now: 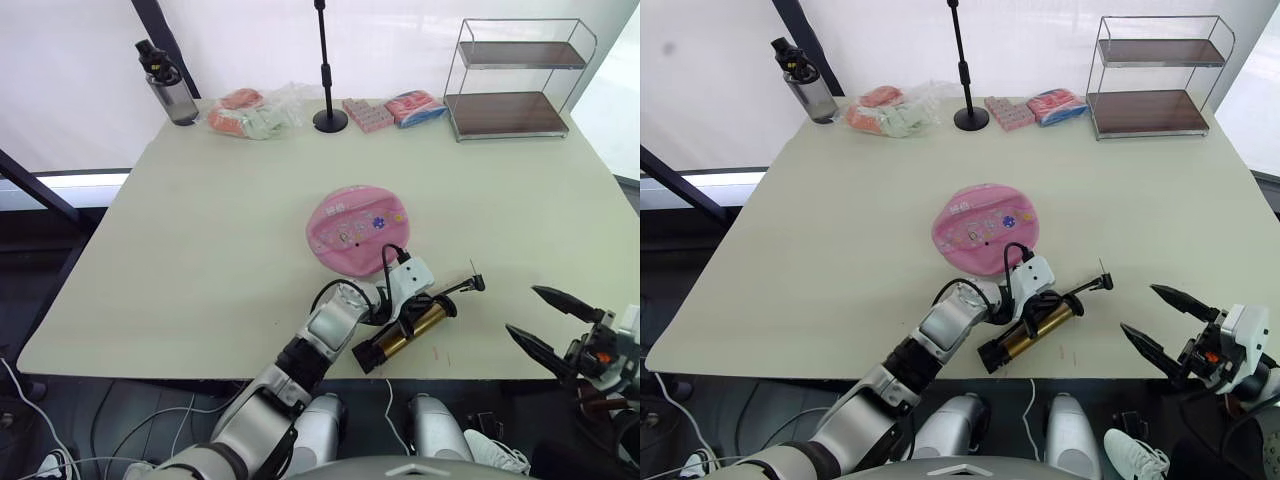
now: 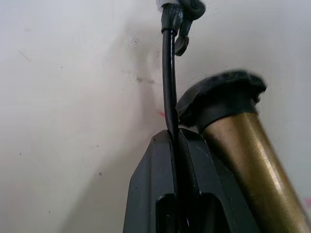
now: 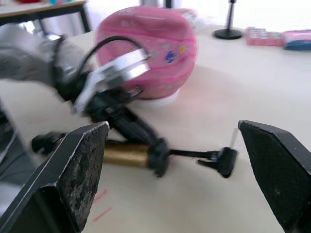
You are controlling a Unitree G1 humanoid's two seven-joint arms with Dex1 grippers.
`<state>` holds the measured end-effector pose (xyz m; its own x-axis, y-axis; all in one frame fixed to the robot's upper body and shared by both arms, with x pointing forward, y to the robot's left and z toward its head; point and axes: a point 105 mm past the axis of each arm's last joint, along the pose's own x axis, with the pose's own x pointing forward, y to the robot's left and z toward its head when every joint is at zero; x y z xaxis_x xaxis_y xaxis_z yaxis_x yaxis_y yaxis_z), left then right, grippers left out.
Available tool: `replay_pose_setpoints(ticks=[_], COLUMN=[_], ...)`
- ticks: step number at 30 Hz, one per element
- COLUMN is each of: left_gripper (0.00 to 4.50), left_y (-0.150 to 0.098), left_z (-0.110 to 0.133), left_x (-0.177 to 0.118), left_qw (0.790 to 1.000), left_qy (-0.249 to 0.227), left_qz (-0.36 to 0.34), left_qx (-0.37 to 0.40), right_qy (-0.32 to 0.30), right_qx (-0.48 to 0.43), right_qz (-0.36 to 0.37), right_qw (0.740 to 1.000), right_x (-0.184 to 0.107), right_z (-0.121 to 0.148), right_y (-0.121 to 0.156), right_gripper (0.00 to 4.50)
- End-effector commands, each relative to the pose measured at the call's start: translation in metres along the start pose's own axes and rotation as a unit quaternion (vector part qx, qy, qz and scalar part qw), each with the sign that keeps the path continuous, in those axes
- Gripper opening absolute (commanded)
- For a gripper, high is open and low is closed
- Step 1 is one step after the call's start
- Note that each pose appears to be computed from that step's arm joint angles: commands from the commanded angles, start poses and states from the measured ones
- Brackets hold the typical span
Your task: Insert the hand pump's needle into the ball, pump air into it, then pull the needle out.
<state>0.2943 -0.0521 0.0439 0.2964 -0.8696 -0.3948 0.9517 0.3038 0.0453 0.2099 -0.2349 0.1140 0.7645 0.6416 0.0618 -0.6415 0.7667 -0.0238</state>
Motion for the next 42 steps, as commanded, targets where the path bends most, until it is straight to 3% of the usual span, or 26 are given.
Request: replay_pose_setpoints(ticks=[1, 6, 16, 20, 42], left_gripper=[0.05, 0.05, 0.05, 0.05, 0.05], left_y=[-0.004, -0.001, -0.003, -0.012, -0.012], left_z=[0.029, 0.038, 0.042, 0.040, 0.030], left_x=[-0.006, -0.016, -0.027, -0.032, -0.035], left_qw=[0.997, 0.994, 0.989, 0.984, 0.985], left_qy=[-0.065, -0.106, -0.137, -0.150, -0.137], left_qz=[-0.008, -0.016, -0.050, -0.092, -0.106], left_qx=[0.028, 0.027, 0.035, 0.002, 0.011], right_qy=[-0.008, 0.007, 0.033, 0.014, 0.036], right_qx=[0.023, 0.080, 0.217, 0.278, 0.313], right_qz=[-0.025, -0.056, -0.076, -0.057, -0.024], right_qw=[0.999, 0.995, 0.973, 0.959, 0.949], right_x=[0.010, 0.024, 0.041, 0.046, 0.037], right_z=[0.009, 0.011, 0.013, 0.020, 0.022], right_y=[0.000, -0.001, -0.003, 0.001, 0.010], right_gripper=[4.50, 4.50, 4.50, 4.50, 4.50])
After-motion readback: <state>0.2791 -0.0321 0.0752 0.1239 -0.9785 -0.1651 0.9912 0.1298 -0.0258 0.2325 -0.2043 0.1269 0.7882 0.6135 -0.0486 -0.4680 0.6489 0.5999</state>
